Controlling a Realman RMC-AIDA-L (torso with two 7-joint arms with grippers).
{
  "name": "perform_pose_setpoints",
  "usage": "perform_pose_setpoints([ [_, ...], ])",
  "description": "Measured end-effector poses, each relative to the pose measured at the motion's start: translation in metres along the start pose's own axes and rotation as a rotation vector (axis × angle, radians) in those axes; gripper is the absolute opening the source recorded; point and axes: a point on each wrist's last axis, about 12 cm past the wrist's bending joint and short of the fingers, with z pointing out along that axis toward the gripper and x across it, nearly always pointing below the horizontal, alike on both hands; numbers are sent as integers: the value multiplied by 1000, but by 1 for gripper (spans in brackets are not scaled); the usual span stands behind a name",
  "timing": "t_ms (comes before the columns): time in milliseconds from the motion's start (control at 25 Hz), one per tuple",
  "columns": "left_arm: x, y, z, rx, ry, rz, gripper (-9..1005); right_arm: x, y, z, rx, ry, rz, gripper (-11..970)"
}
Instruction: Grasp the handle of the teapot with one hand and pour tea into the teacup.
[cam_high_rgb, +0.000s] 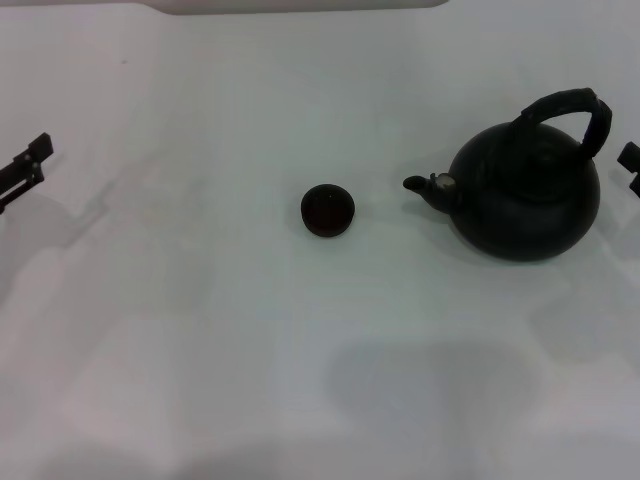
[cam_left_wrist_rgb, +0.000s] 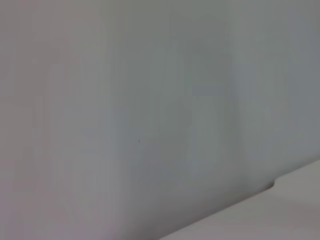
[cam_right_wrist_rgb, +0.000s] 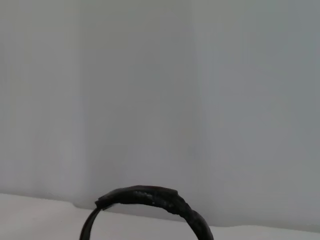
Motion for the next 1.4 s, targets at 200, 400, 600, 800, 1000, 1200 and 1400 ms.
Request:
perform_pose_setpoints([
  [200, -1, 2, -1, -6, -3, 5, 772, -1, -5, -15, 8, -22, 12, 439],
  [400, -5, 7, -10, -43, -37, 6, 772, -9, -12, -39, 76, -132, -24, 440],
  [600, -12, 13, -28, -83, -119, 3, 772, -19, -13, -61, 175, -268, -165, 441],
  [800, -14, 10, -49, -100, -175, -2, 772, -24, -15, -68, 250, -335, -195, 442],
  [1000, -11, 6, -75, -144, -216, -10, 772, -26, -16, -70, 259, -355, -196, 451],
  [1200, -7, 1, -83, -158, -220, -46, 772, -25, -17, -70, 256, -344, -187, 452],
  [1400, -5, -3, -84, -153, -224, -90, 772, -22, -21, -68, 273, -312, -178, 452],
])
